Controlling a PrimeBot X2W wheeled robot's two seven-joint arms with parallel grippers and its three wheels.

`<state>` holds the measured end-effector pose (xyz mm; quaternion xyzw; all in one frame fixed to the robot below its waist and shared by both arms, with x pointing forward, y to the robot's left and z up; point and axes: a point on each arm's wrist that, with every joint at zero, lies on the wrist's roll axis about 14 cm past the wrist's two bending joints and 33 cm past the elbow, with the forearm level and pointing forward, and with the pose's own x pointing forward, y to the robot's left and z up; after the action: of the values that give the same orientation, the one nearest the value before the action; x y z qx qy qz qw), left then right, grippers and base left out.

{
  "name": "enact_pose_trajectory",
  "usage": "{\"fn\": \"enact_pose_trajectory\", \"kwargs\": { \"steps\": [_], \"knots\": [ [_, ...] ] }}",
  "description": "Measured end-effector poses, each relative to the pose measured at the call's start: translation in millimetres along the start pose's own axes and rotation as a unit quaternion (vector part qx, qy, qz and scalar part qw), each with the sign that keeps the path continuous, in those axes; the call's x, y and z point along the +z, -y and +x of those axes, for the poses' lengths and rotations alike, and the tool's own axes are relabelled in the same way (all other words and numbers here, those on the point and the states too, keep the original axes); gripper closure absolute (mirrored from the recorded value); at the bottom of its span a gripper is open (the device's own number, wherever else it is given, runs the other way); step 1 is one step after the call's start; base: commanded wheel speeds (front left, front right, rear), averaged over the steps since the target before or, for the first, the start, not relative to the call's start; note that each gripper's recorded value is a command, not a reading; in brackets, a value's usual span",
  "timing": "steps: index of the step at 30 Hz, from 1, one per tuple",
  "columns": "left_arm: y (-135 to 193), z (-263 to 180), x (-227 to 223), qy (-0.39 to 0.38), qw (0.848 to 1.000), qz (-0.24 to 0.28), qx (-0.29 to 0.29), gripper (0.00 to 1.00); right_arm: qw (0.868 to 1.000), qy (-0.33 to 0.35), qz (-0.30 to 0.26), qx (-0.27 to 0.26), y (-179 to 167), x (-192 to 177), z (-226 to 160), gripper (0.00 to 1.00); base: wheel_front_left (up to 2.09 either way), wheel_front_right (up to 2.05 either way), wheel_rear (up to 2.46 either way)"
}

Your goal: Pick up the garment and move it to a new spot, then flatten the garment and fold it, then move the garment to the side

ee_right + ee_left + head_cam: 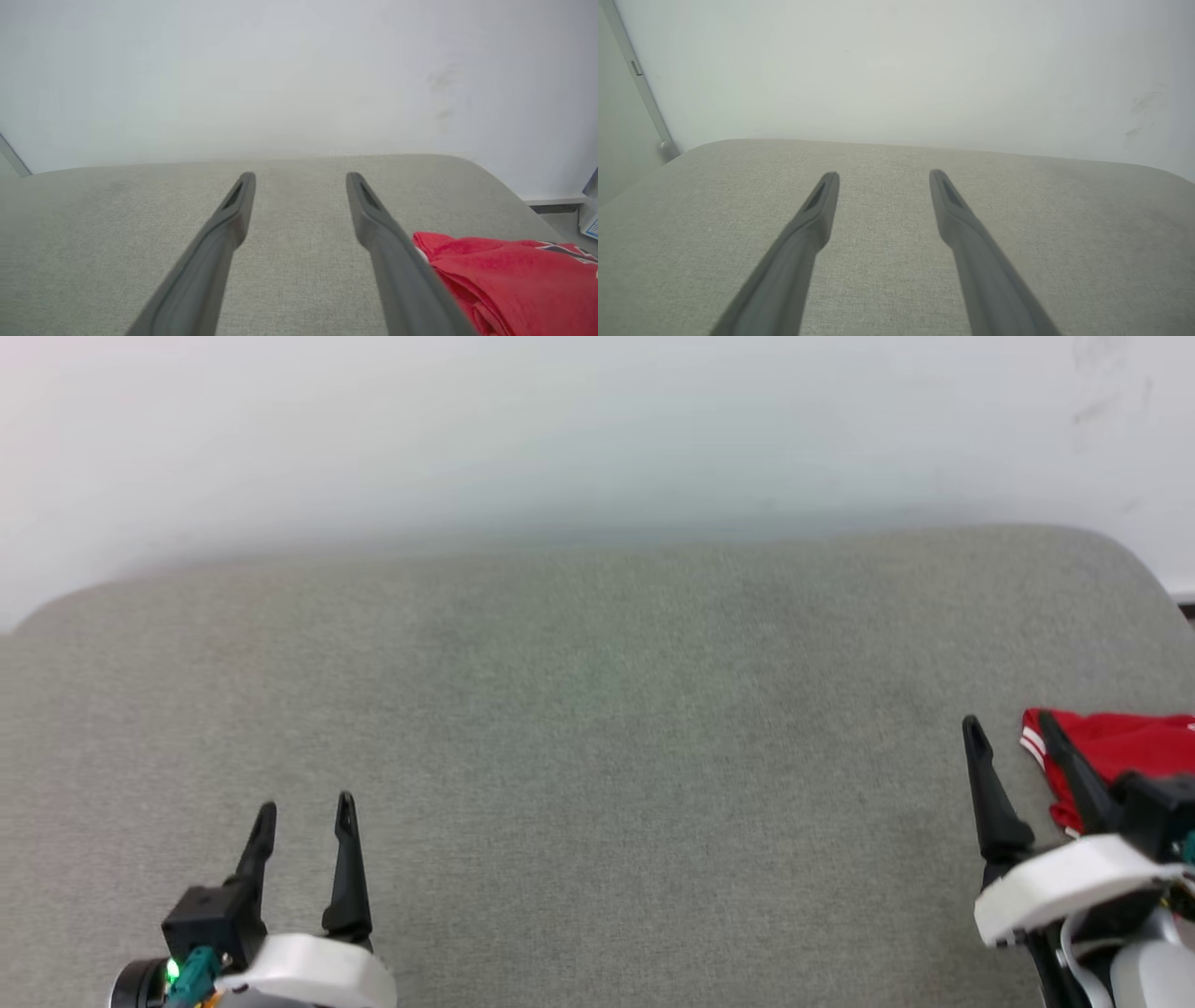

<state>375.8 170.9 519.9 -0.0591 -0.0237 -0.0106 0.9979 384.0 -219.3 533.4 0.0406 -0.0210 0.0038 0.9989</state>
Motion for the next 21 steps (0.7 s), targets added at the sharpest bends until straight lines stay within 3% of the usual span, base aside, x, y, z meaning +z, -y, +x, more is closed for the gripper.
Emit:
{"fn": "enact_pose_trajectory", "kwargs": {
  "steps": [9, 21],
  "knots": [
    [-5, -22, 1, 0.000, 1.000, 0.010, 0.004, 0.00, 1.000, 0.012, -0.001, 0.011, -18, 20, -37, 0.00, 0.00, 0.00, 0.00],
    [-8, -25, -6, -0.010, 1.000, 0.011, 0.003, 0.00, 1.000, 0.007, 0.006, 0.015, -25, 22, -42, 0.00, 0.00, 0.00, 0.00]
  ]
}}
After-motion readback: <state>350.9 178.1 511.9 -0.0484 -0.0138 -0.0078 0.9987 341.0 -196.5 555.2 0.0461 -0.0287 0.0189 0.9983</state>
